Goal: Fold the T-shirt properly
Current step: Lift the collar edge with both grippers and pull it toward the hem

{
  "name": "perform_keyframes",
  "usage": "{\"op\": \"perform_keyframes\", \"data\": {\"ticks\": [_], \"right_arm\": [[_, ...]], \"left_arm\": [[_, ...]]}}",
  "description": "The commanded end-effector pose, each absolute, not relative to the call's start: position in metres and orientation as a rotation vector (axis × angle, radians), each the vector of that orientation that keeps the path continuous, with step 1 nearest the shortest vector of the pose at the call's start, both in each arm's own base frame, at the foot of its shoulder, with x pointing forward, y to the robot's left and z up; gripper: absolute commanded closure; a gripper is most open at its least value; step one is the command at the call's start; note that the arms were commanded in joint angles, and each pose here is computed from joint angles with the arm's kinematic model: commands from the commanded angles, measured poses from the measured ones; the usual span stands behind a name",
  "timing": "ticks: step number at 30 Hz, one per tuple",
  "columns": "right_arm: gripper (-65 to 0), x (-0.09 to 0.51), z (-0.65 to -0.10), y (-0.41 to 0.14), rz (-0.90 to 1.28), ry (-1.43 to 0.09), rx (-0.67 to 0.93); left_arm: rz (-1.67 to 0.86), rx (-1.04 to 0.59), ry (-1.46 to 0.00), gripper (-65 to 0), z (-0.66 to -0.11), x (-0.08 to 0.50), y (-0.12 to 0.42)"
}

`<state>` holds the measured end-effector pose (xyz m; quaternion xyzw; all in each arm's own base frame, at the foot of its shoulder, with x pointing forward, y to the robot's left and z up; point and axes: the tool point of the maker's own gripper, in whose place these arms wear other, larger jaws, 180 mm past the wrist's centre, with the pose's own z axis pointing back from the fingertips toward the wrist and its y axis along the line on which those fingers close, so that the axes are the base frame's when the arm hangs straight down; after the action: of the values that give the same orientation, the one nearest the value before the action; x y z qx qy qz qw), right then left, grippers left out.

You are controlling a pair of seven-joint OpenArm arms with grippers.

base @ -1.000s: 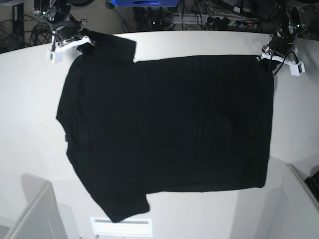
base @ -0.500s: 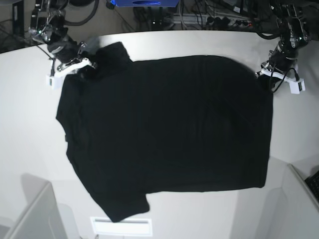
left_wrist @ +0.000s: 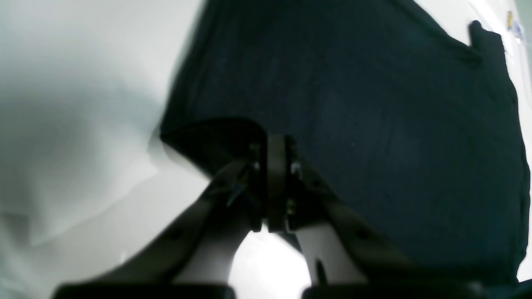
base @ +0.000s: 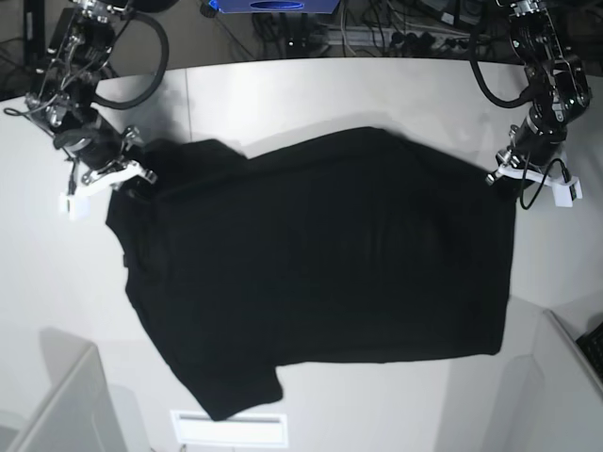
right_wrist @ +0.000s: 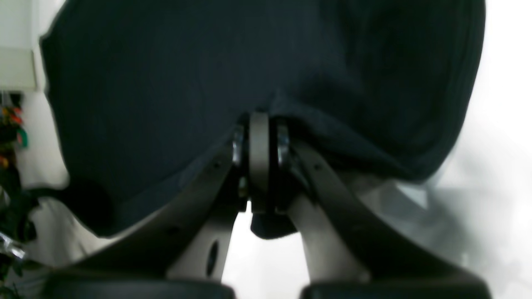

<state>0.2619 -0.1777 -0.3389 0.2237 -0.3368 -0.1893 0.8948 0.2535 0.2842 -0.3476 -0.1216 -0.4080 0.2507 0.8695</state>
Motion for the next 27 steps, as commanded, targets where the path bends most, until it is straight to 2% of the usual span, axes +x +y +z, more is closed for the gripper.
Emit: {"op": "perform_keyframes", "data": {"ticks": [1, 23, 27], "right_arm": [[0.0, 0.272, -0.326, -0.182, -0.385, -0.748, 0.469], [0.0, 0.343, -0.35, -0.178, -0.406, -0.672, 0.549], [0.0, 0.358, -0.355, -0.171, -0.336, -0.657, 0.5]], "left_arm": [[0.518, -0.253, -0.886, 0.0, -0.338, 0.261, 0.289], [0.625, -0.304, -0.891, 0.0, -0.348, 0.304, 0.309], [0.644, -0.308, -0.88, 0.0, -0.353, 0.308, 0.312]]}}
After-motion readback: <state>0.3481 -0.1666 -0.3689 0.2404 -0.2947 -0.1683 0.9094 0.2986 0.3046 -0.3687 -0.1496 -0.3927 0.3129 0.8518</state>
